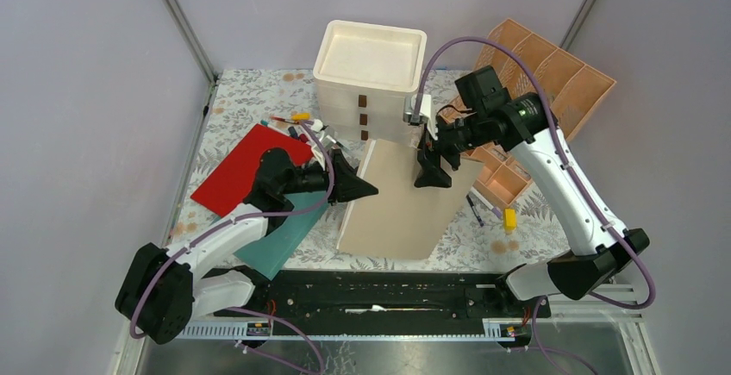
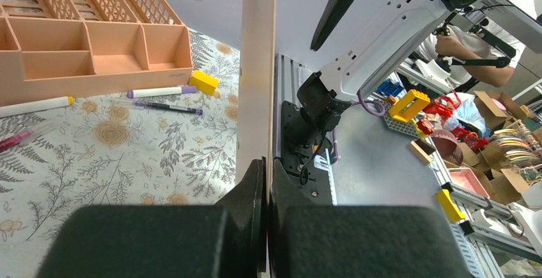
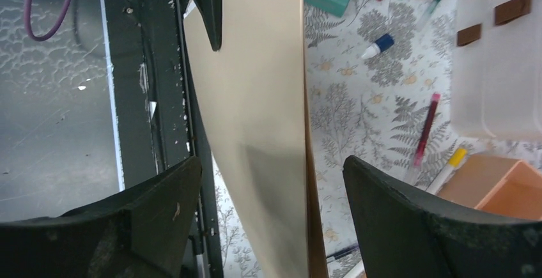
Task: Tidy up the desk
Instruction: Place the folder in the storage box.
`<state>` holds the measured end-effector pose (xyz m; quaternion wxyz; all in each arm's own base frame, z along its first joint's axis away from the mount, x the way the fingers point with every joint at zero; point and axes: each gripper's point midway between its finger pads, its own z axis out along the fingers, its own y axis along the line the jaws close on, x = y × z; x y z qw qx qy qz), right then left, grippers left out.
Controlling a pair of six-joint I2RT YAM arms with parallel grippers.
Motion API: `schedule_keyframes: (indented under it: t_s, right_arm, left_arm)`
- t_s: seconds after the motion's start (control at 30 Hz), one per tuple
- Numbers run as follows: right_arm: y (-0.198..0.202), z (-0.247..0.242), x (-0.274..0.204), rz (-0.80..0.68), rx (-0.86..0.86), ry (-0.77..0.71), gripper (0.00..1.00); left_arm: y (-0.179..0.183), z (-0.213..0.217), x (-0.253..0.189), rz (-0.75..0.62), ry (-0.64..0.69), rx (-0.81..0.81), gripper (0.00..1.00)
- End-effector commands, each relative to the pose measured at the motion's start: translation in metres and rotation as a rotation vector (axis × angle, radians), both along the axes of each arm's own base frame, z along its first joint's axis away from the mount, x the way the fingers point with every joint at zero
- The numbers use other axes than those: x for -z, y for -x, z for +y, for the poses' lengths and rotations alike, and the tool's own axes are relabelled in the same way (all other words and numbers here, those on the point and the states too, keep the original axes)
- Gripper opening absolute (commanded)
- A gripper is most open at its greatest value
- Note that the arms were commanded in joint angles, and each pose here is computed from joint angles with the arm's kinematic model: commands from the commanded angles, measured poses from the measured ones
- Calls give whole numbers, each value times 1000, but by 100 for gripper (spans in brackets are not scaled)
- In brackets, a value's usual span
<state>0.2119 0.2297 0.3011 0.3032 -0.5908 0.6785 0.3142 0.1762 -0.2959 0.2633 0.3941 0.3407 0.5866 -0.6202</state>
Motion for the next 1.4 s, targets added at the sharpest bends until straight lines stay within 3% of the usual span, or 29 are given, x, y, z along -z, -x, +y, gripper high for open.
schedule_keyframes:
  t_s: [0.0, 0.23, 0.43, 0.53, 0.6, 0.8, 0.9, 0.93, 1.1, 1.37]
  right_arm:
    - [14, 3, 1, 38, -35, -23, 84]
    - [22, 2, -1, 56, -40, -39, 53]
    - [30, -1, -6, 59, -36, -51, 1]
    - [36, -3, -11, 62, -25, -64, 0]
    - [41, -5, -16, 63, -11, -78, 0]
    - [45, -18, -22, 29, 102, -80, 0]
    - [42, -32, -23, -27, 185, -68, 0]
    - [40, -38, -24, -43, 216, -69, 0]
    - [33, -62, -37, -94, 368, -123, 0]
    - [6, -91, -67, -146, 612, -251, 0]
  left_arm:
    - [3, 1, -41, -154, 81, -5, 0]
    - [2, 2, -41, -155, 83, -13, 0]
    - [-1, 3, -43, -151, 90, -42, 0]
    - [-6, 4, -45, -139, 92, -81, 0]
    - [-12, 6, -47, -122, 88, -128, 8]
    - [-22, 21, -60, -113, 103, -286, 69]
    - [-30, 37, -62, -107, 91, -414, 94]
    - [-35, 43, -61, -103, 84, -465, 98]
    - [-47, 66, -39, -37, 6, -628, 99]
    - [-47, 84, -13, 44, -65, -724, 99]
